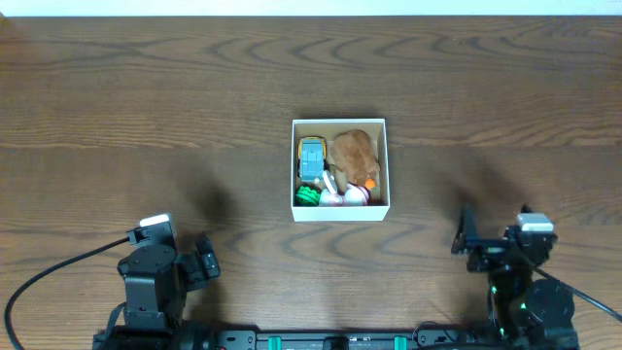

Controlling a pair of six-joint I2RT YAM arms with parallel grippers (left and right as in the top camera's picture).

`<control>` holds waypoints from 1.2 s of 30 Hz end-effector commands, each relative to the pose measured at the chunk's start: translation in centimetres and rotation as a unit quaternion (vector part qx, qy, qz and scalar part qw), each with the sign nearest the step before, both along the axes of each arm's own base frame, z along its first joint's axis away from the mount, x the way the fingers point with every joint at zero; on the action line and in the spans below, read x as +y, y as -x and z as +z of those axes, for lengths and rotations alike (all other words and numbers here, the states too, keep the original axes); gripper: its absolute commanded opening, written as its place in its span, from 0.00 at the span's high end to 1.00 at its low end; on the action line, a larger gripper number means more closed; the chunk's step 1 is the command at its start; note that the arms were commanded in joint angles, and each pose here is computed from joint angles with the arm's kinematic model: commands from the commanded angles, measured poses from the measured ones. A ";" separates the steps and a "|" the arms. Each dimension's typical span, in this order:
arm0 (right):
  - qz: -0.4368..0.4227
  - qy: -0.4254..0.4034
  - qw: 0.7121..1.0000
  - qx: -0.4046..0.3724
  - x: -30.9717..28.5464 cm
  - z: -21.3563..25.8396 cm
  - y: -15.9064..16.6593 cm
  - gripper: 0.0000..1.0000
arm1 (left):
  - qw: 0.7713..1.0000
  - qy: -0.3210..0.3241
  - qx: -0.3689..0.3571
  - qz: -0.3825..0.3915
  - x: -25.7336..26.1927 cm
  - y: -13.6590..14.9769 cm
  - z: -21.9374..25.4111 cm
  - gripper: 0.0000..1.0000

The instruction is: Pack container

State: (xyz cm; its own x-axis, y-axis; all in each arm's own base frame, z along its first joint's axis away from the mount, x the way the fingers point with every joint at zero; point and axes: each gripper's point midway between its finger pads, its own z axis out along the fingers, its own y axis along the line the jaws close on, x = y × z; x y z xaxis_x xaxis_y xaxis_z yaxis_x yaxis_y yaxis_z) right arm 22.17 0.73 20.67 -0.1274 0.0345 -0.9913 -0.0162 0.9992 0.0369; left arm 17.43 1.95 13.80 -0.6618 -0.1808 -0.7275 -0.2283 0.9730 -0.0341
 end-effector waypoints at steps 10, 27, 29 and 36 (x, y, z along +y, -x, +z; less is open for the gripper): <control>0.009 0.064 0.998 -0.027 -0.3 -5.1 -2.4 0.01 | 1.000 0.004 0.002 0.007 0.1 0.1 -0.1 0.02; 0.011 0.064 0.997 -0.029 -0.2 -4.9 -2.4 0.01 | 1.000 0.004 0.002 0.007 0.1 0.1 -0.1 0.02; 0.011 0.064 0.997 -0.029 -0.2 -4.9 -2.4 0.01 | 1.000 0.004 0.002 0.007 0.1 0.1 -0.1 0.02; 0.011 0.064 0.997 -0.029 -0.2 -4.9 -2.4 0.01 | 1.000 0.004 0.002 0.007 0.1 0.1 -0.1 0.02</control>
State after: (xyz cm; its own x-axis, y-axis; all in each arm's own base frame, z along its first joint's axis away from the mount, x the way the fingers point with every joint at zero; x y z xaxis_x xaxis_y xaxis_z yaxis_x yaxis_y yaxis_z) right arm 24.65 0.69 15.75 -0.0704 -0.0826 -0.9941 -0.0386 0.9960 -0.0800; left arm 17.41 1.94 13.77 -0.6630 -0.1807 -0.7265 -0.2281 0.9731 -0.0338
